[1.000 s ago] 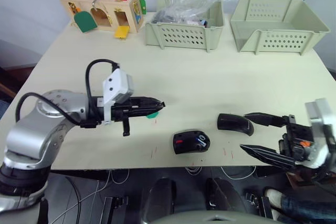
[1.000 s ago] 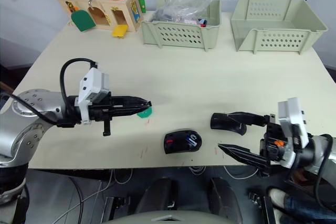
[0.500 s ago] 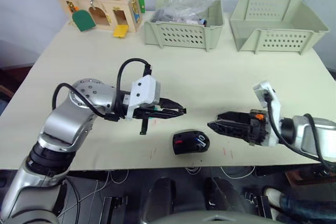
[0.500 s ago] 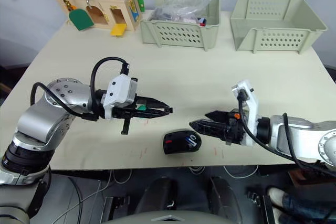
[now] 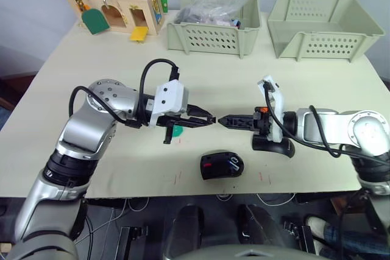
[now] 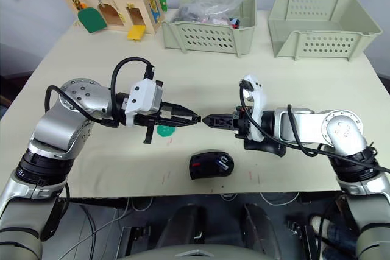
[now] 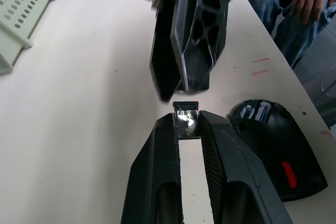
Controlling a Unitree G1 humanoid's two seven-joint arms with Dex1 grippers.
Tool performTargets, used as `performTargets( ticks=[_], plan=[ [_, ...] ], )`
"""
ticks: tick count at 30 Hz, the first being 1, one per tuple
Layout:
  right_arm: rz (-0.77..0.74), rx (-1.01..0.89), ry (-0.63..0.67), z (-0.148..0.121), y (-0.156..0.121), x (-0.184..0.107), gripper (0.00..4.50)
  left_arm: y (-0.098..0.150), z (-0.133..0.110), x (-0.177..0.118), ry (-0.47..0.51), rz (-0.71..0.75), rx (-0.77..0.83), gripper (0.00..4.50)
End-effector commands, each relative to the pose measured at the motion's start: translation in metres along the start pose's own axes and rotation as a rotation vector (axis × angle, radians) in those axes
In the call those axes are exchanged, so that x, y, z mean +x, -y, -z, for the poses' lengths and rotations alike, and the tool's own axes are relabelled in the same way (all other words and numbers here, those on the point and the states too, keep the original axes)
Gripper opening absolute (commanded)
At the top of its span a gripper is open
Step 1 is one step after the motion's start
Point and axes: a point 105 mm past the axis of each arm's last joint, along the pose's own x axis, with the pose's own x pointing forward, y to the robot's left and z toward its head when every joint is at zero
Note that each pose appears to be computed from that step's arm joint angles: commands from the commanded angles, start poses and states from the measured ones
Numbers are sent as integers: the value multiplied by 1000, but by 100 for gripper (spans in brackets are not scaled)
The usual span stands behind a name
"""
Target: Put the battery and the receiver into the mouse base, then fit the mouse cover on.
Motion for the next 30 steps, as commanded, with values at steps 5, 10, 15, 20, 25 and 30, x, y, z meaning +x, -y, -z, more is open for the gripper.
performTargets(
  ticks=[5,10,15,20,25,30],
  plan=[
    [-73,-38,24,-15,-18,-2,231,-4,-8,-1,9,-10,37,8],
    [-79,-20,24,-15,-17,0,231,-7,-9,-1,10,-17,39,8],
    [-83,-9,31,-15,-18,2,231,-8,-10,-1,13,-19,37,8],
    [-85,-9,37,-15,-19,3,231,-7,-10,-2,12,-20,34,8],
    [-87,-6,42,-15,-19,3,231,-8,-9,-2,11,-24,30,8],
    [-87,-5,43,-15,-19,2,231,-8,-8,-3,5,-28,29,8]
  ],
)
